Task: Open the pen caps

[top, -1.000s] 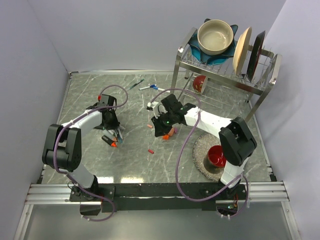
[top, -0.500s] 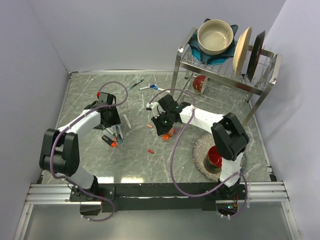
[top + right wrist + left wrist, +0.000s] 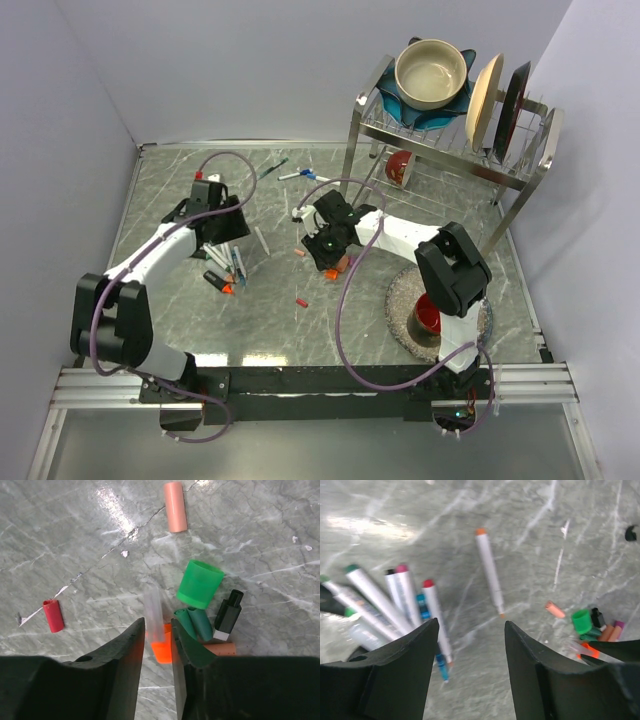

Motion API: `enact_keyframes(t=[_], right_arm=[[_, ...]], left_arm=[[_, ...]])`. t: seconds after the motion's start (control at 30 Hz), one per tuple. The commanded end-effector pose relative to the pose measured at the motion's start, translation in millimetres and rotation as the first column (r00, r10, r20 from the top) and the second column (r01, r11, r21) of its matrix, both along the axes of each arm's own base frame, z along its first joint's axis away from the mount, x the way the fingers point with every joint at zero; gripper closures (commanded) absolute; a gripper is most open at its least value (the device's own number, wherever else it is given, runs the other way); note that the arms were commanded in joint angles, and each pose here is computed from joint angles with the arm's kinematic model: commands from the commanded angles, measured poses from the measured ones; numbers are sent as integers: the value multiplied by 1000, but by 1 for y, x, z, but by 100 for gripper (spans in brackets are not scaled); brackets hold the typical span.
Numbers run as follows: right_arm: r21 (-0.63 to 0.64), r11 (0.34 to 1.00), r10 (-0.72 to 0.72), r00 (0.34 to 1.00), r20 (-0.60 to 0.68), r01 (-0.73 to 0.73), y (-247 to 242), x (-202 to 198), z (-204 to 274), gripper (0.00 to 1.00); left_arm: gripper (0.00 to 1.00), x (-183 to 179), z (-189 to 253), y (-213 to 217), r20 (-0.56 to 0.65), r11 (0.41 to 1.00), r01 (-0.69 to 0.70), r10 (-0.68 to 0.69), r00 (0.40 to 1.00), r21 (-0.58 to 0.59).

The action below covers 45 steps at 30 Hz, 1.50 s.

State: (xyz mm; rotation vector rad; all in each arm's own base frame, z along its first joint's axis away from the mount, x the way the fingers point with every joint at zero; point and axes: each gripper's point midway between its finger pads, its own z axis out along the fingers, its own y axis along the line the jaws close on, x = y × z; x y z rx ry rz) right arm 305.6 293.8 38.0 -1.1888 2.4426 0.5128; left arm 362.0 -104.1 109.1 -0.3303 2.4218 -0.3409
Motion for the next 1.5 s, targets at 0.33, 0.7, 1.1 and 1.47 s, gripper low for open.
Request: enact_keyframes(t=[0.33,0.7,1.1,1.47], right_arm=[[90,995,30,996,84,-37,11,10,44,62],[135,990,36,995,93,-49,9,8,60,64],[139,989,37,995,94,-50,8,8,62,64],[150,988,30,994,106,-46,6,10,69,64]], left_arm=[[72,49,-20,-73,-64,998,52,-55,996,-38],[88,61,-61,-72,-148,999,34,-30,989,25],[90,46,-85,-46,-201,992,-18,43,979,123],[89,27,-85,-15,-203,985,-69,101,974,159]])
